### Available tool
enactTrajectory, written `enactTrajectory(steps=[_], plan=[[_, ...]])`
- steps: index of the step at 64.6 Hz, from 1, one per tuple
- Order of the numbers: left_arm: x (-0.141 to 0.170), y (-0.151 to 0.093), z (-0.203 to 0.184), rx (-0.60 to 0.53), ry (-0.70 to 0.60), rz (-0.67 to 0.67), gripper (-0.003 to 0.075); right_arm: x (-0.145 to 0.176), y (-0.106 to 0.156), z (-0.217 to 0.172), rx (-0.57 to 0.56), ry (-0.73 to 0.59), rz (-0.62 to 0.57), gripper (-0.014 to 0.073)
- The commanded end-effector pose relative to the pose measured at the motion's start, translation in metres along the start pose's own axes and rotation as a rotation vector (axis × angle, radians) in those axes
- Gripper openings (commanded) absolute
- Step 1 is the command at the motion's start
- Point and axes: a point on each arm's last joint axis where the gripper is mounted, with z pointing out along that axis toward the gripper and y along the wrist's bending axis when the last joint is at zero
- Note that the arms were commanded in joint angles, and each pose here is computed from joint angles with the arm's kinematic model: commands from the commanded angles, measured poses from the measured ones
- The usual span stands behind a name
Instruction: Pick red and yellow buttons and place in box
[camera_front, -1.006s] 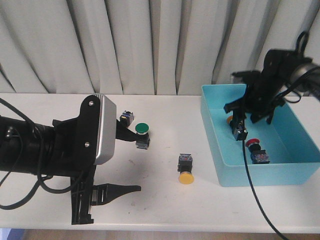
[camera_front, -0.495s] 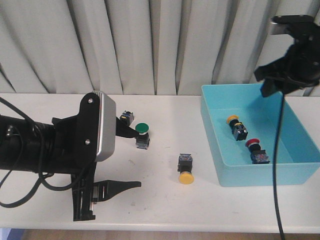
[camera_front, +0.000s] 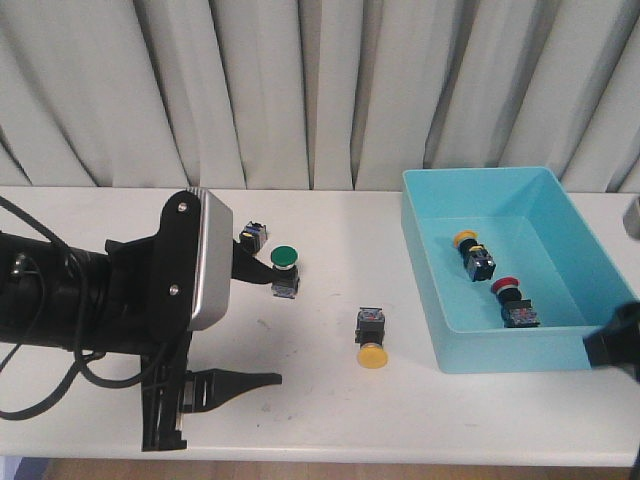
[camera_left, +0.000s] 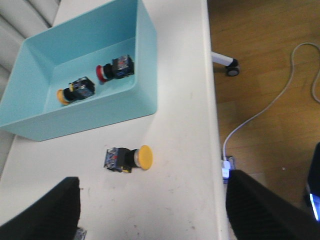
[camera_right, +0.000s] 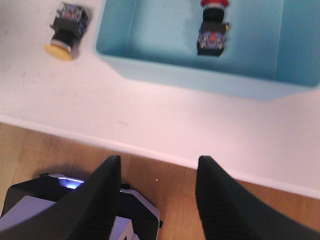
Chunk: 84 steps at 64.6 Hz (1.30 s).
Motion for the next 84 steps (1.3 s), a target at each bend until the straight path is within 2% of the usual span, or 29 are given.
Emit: enactTrajectory(steps=[1,15,22,27,33,51,54,84], plan=[[-0.012,0.002,-0.008,-0.02,-0.056,-0.024,0.0583,0.007,0.001,-0.011,0.02,-0.111,0.001,0.0337],[-0.012,0.002,-0.008,-0.015,-0.057,-0.106,0.0579,0.027,0.005,-0.016,0.037,-0.199,-0.001,0.0337],[-0.012,0.004,-0.008,-0.035,-0.059,-0.229,0.0535,0.029,0.005,-0.018,0.043,-0.229,-0.002,0.0333],[-0.012,0.006,-0.008,-0.046,-0.063,-0.34,0.0471,0.028,0.005,-0.018,0.043,-0.236,-0.001,0.0309],[-0.012,0.006,-0.008,-0.047,-0.065,-0.427,0.0352,0.028,0.005,-0.018,0.044,-0.238,-0.001,0.0258],[-0.012,0.006,-0.008,-0.043,-0.065,-0.448,-0.0004,0.028,0.005,-0.018,0.038,-0.239,0.004,0.0023],[-0.012,0.006,-0.008,-0.043,-0.065,-0.448,-0.0008,0.028,0.005,-0.018,0.038,-0.239,0.004,-0.0014],[-0.012,0.006,-0.008,-0.042,-0.064,-0.448,-0.0007,0.034,0.007,-0.017,0.022,-0.171,0.004,-0.0008]])
